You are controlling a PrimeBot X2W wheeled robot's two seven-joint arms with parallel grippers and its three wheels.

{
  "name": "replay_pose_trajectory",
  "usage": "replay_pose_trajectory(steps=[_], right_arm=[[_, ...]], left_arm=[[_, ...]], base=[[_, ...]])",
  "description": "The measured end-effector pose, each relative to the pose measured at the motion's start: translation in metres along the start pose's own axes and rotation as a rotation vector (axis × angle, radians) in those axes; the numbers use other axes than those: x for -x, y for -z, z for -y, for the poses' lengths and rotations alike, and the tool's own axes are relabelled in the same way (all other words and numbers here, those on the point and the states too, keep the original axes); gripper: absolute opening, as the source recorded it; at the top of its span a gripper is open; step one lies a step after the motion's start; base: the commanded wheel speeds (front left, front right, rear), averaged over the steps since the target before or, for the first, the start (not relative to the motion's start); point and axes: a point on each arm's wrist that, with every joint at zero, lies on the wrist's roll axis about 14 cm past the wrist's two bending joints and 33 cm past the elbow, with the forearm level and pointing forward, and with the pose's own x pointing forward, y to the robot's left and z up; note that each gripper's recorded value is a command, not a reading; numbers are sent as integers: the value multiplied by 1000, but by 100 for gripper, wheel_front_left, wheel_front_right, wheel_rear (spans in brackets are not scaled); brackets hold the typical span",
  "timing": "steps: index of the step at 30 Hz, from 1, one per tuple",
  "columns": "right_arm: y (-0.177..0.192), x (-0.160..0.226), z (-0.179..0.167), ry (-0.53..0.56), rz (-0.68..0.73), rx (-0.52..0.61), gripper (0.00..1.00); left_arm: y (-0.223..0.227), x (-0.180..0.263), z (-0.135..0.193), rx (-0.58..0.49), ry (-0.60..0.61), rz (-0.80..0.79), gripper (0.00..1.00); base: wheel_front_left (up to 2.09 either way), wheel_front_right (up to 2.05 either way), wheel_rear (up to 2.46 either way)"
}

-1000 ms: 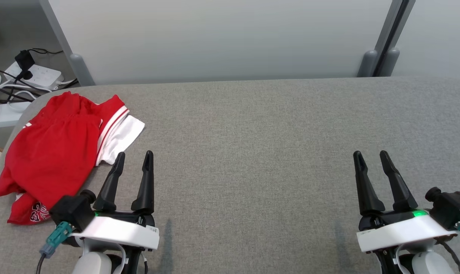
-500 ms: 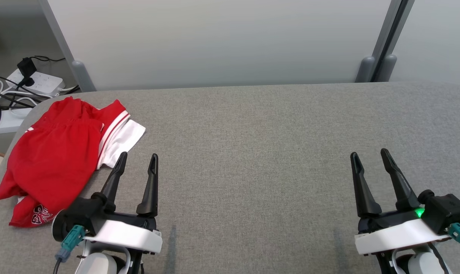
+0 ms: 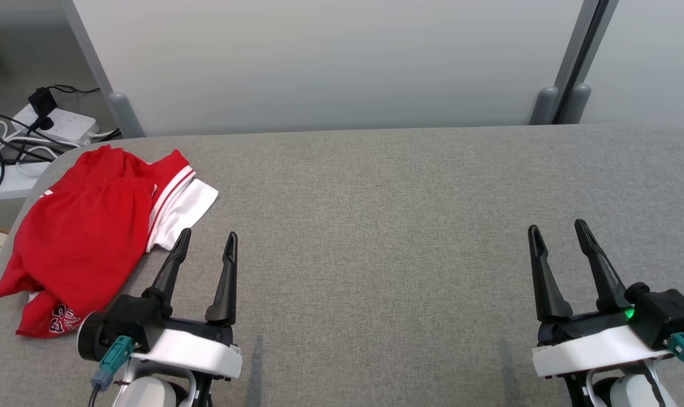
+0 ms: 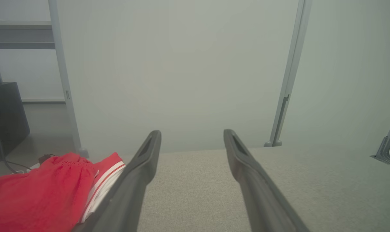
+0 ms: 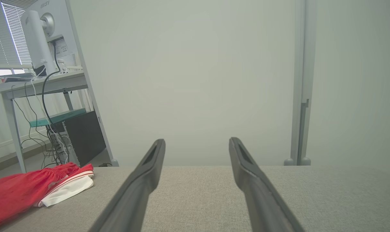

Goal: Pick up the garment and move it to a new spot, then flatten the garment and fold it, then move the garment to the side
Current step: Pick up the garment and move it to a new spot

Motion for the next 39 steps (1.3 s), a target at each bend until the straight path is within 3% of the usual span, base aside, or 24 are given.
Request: replay_pose_trajectory(steps=[15,39], right_arm=[[5,-5,-11,-28,-9,-23,100],[27,-28,-78,-220,-53,-88,100]], left_arm=[[-1,5,-11,-11,-36,1,100],[-28,47,-67,-61,-229,58,100]], base=[[0,0,0],[0,0,0]])
